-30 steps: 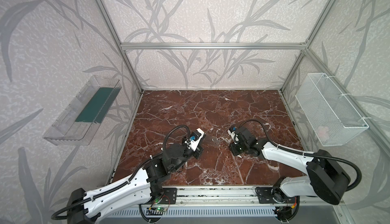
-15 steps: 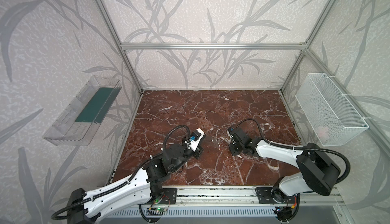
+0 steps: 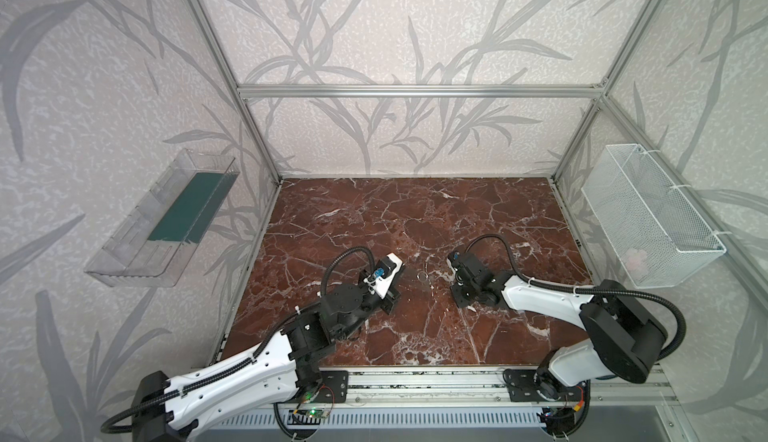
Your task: Put the keys on the keyring
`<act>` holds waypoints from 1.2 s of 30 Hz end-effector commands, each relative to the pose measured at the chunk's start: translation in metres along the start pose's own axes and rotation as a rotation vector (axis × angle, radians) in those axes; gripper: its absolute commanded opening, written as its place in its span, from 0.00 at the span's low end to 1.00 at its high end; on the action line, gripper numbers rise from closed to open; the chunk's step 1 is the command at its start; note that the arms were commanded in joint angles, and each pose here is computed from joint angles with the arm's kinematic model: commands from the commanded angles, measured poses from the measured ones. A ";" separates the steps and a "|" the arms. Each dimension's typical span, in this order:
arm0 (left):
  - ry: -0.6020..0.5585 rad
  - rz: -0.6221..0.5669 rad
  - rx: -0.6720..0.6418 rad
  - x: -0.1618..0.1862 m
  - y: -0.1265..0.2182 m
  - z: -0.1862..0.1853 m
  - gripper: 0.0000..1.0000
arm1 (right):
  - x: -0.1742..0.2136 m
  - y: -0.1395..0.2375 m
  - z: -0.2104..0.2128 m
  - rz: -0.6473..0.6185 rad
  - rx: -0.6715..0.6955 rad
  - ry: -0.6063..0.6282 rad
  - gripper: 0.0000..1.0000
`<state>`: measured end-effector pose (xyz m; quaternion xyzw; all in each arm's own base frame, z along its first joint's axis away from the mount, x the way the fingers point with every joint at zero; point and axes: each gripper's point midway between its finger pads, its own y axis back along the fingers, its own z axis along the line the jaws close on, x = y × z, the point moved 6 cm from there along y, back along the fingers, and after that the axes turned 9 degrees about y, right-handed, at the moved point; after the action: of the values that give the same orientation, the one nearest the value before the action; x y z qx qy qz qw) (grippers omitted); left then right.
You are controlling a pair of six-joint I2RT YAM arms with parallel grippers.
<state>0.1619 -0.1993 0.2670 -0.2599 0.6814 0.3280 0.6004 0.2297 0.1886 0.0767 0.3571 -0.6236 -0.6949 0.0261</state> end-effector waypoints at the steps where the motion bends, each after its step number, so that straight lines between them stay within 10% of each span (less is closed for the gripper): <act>1: 0.016 -0.033 0.014 -0.007 0.000 -0.002 0.00 | -0.009 0.004 0.000 -0.018 0.018 0.012 0.00; 14: -0.054 0.023 0.108 -0.007 -0.002 -0.014 0.00 | -0.050 0.103 -0.003 -0.348 -0.026 0.109 0.00; 36: -0.130 0.034 0.359 -0.014 -0.002 -0.047 0.00 | -0.067 0.215 0.052 -0.776 -0.586 0.437 0.00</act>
<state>0.1394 -0.2320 0.2602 -0.1121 0.7015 0.2637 0.6525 0.1735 0.2115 0.2685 0.6390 -0.2764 -0.7178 -0.0054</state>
